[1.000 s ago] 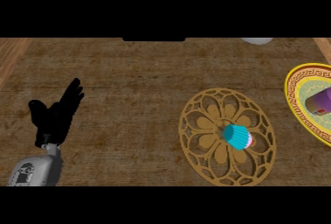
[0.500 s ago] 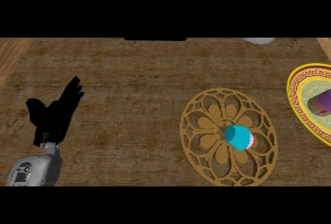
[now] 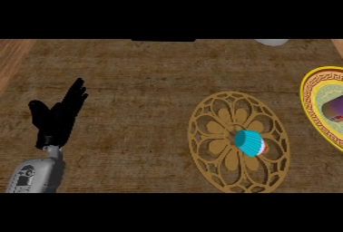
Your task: Pick the can from the placemat and place it in the plate
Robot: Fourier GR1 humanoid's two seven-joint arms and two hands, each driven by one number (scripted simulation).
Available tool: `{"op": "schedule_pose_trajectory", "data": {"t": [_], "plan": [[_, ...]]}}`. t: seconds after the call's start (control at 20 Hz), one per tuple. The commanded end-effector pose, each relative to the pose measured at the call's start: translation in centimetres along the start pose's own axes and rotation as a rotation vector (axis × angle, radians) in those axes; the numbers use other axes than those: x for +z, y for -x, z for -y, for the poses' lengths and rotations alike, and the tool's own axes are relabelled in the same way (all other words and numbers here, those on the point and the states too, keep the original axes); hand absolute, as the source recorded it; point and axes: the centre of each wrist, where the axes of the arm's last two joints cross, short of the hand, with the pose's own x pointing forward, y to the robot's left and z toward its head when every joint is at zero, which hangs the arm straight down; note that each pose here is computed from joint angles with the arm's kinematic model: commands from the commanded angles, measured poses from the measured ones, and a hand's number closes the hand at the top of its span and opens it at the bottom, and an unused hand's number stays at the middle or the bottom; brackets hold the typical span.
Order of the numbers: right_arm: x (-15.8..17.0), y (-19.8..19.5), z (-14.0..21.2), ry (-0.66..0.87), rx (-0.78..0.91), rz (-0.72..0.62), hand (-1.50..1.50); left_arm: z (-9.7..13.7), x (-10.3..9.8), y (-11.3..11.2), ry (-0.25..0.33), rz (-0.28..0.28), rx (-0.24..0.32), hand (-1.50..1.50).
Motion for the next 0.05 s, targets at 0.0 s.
{"op": "schedule_pose_trajectory", "data": {"t": [0.0], "plan": [[1.43,0.22,1.16,-0.1,-0.083,0.081,-1.5,-0.3,0.05,0.75,0.01,-0.012,0.018,0.0]]}}
